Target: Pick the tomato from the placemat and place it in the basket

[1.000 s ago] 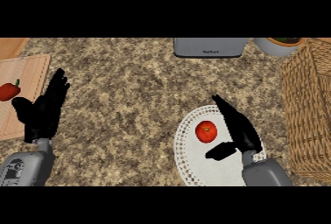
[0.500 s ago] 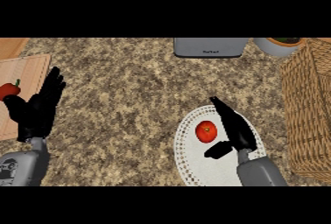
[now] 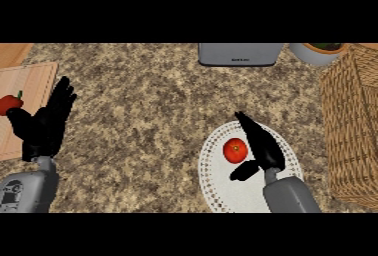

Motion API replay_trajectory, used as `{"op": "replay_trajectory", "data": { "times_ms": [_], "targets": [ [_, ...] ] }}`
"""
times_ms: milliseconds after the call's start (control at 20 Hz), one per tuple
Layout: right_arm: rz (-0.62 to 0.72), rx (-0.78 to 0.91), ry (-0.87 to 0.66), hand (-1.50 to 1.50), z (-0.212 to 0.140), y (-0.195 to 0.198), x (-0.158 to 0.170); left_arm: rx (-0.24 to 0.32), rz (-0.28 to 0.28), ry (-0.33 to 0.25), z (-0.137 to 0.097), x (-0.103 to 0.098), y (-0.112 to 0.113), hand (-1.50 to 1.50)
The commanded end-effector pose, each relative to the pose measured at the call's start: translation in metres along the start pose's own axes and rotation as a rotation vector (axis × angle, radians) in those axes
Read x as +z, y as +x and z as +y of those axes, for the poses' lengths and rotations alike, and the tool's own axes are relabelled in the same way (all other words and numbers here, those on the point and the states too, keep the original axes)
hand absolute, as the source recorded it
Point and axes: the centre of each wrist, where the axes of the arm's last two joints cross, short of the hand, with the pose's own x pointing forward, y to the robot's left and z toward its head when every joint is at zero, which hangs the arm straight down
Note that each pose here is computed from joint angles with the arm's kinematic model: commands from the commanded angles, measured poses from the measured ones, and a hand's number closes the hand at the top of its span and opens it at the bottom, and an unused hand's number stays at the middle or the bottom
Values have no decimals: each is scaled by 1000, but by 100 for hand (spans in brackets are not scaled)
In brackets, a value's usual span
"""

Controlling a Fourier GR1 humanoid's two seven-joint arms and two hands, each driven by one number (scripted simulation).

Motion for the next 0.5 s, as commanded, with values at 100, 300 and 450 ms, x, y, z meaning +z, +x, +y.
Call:
{"op": "replay_trajectory", "data": {
  "times_ms": [100, 300, 450],
  "targets": [
    [-1, 23, 116, -150, 14, -15, 0, -17, -9, 15, 17, 9, -3, 0],
    [-78, 146, 176, 150, 39, -1, -4, 5, -2, -4, 0, 5, -4, 0],
    [-87, 46, 183, 150, 23, -11, 2, 2, 13, -11, -6, 11, 4, 0]
  ]
}}
